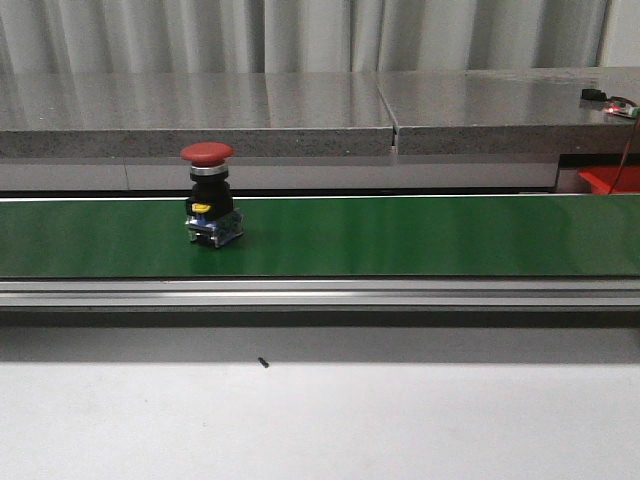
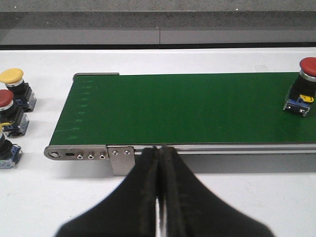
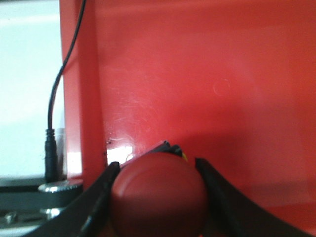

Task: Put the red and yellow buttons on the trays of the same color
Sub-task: 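Carry the red button into the red tray and open the right gripper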

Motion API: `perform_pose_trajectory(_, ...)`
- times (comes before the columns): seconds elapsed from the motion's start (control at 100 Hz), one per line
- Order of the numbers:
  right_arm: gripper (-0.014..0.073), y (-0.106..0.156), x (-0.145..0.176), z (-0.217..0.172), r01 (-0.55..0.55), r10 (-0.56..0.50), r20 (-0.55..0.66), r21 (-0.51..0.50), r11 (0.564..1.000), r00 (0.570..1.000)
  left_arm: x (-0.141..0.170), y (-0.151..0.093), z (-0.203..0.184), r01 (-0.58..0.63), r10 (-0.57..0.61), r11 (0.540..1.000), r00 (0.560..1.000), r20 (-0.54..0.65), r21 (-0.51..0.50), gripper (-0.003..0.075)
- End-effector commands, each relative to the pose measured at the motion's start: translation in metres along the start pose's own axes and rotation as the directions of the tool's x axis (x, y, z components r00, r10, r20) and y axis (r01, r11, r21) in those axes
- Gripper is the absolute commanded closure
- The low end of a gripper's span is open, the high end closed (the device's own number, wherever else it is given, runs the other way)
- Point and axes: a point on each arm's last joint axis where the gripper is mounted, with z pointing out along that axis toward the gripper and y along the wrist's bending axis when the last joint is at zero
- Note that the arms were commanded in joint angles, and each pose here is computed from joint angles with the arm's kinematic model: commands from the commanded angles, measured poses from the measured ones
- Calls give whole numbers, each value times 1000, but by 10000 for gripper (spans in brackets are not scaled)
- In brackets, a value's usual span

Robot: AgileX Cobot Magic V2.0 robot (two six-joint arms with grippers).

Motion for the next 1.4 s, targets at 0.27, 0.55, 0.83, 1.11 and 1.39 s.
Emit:
perform_pose_trajectory(0.27,391,-4,-16,1,0,-3,115,21,1000,993,-14,-1,-3,8,-9,1000,996,90,10,741)
perform_pose_trajectory(0.55,391,-5,-10,16,-2,0,80,18,1000,997,-14,-1,-3,8,-9,1000,996,90,10,741)
perform_pose_trajectory(0.83,188,-5,-9,15,-1,0,63,14,1000,998,-14,-1,-3,8,-9,1000,996,90,10,741)
perform_pose_trajectory(1.11,31,-3,-28,-20,10,-12,112,12,1000,994,-14,-1,-3,8,-9,1000,996,90,10,741)
perform_pose_trajectory(1.39,32,5,-43,-96,29,-32,219,14,999,975,-14,-1,-3,8,-9,1000,996,90,10,741)
